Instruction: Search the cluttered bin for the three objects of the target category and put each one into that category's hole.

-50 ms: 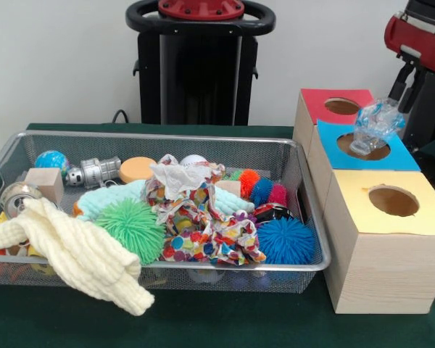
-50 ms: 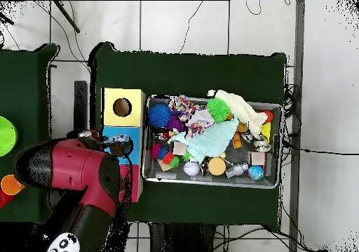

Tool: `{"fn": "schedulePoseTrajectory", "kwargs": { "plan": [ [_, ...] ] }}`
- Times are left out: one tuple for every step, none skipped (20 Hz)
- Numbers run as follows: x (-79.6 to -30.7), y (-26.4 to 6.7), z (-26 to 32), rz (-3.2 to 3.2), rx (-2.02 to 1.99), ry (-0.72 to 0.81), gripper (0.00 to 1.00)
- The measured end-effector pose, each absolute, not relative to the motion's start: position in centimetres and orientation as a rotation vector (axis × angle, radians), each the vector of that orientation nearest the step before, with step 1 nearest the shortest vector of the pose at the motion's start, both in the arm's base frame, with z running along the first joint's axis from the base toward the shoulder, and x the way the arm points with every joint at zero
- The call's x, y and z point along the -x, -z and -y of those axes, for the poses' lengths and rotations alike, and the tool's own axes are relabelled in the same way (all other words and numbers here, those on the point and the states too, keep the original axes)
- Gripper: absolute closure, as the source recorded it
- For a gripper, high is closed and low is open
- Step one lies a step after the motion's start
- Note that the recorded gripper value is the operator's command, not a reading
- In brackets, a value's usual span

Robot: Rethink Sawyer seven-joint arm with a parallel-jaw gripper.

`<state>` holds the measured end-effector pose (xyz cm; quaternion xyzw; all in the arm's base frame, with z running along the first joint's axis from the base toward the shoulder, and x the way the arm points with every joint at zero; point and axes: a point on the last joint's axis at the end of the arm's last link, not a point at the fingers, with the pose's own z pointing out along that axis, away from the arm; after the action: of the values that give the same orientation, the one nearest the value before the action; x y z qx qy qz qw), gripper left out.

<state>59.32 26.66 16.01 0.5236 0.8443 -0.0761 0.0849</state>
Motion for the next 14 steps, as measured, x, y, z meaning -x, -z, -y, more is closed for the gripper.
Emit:
{"fn": "schedulePoseTrajectory", "kwargs": {
  "plan": [
    [-59.31, -16.00, -26.65, -2.518, -1.561, 0.228, 1.00],
    [-59.30, -16.00, -26.65, -2.518, -1.562, 0.228, 1.00],
    [-59.29, -16.00, -26.64, -2.518, -1.562, 0.228, 1.00],
    [-59.24, -15.97, -26.61, -2.518, -1.563, 0.229, 1.00],
    [-59.23, -15.95, -26.60, -2.518, -1.563, 0.230, 1.00],
    [-59.21, -15.94, -26.59, -2.518, -1.563, 0.230, 1.00],
    [-59.21, -15.93, -26.58, -2.518, -1.563, 0.230, 1.00],
    [-59.19, -15.91, -26.54, -2.517, -1.563, 0.230, 1.00],
    [-59.19, -15.89, -26.52, -2.516, -1.563, 0.230, 1.00],
    [-59.17, -15.84, -26.45, -2.513, -1.561, 0.229, 1.00],
    [-59.17, -15.82, -26.44, -2.513, -1.560, 0.229, 1.00],
    [-59.16, -15.81, -26.42, -2.512, -1.560, 0.228, 1.00],
    [-59.15, -15.79, -26.40, -2.511, -1.560, 0.228, 1.00],
    [-59.15, -15.75, -26.35, -2.508, -1.558, 0.227, 1.00]
  ]
}}
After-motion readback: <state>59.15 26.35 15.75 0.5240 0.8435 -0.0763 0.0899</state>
